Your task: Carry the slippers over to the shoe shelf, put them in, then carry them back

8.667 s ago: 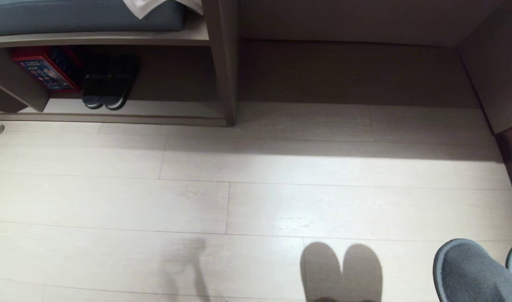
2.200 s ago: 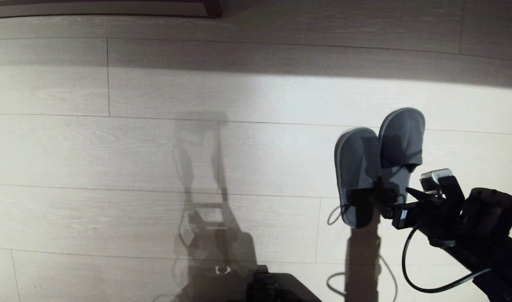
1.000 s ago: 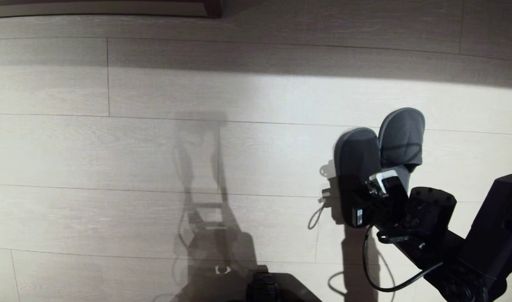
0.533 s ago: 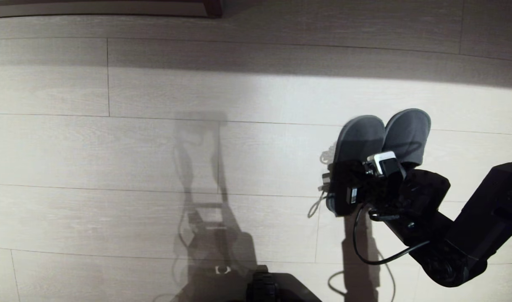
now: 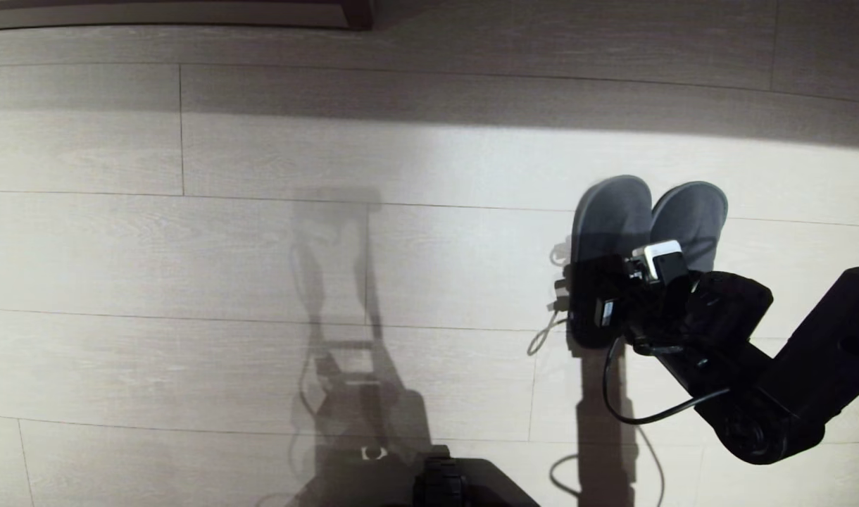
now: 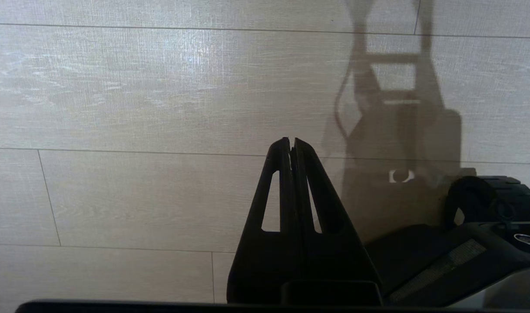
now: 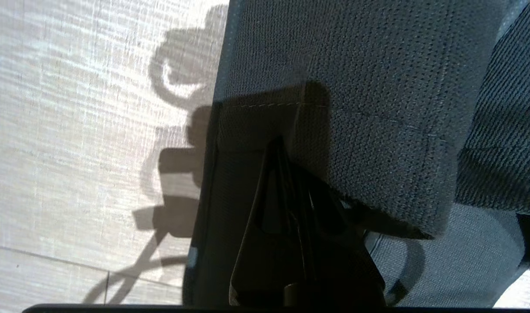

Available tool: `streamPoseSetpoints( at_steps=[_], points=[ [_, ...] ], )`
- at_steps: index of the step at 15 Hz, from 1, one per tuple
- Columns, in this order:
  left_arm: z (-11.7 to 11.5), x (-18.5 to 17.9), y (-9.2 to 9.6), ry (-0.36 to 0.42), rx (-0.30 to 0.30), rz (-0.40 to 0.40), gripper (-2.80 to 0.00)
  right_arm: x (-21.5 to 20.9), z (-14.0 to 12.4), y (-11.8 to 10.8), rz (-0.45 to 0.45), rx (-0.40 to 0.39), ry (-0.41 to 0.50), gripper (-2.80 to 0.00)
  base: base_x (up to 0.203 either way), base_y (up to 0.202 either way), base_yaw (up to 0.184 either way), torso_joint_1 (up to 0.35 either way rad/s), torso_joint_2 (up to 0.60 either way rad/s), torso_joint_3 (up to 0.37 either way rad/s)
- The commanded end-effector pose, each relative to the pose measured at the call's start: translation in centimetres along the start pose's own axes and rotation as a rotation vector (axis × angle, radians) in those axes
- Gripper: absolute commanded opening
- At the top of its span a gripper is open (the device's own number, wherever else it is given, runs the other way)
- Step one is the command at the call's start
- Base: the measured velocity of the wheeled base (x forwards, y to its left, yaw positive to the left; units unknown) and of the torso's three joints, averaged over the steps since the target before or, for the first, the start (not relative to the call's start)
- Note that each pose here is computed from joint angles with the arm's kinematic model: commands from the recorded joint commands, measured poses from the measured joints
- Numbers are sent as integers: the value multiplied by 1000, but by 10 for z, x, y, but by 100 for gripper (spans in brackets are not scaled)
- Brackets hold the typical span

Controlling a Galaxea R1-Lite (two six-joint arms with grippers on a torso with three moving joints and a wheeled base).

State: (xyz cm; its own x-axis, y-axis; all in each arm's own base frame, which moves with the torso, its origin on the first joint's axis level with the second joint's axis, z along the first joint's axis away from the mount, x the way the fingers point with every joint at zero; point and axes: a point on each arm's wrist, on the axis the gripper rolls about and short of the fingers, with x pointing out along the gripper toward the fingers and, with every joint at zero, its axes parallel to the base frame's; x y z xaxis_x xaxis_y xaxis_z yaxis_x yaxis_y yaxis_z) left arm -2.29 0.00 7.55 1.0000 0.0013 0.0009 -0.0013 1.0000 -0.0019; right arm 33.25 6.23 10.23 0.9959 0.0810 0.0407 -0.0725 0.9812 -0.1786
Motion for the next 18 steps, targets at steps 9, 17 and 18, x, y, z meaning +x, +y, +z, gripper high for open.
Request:
streamPoseSetpoints(
  at_steps=[9, 17, 18],
  points=[
    [0, 0, 0, -1, 0, 0, -280, -13, 5, -11, -23, -1, 0, -280, 0, 0, 0, 0, 0, 0],
    [0, 0, 0, -2, 0, 0, -280, -46, 1, -13, 15, 5, 67, -280, 0, 0, 0, 0, 0, 0],
    [0, 0, 0, -1, 0, 2, -280, -54, 6, -15, 17, 6, 57, -280, 0, 0, 0, 0, 0, 0]
  ],
)
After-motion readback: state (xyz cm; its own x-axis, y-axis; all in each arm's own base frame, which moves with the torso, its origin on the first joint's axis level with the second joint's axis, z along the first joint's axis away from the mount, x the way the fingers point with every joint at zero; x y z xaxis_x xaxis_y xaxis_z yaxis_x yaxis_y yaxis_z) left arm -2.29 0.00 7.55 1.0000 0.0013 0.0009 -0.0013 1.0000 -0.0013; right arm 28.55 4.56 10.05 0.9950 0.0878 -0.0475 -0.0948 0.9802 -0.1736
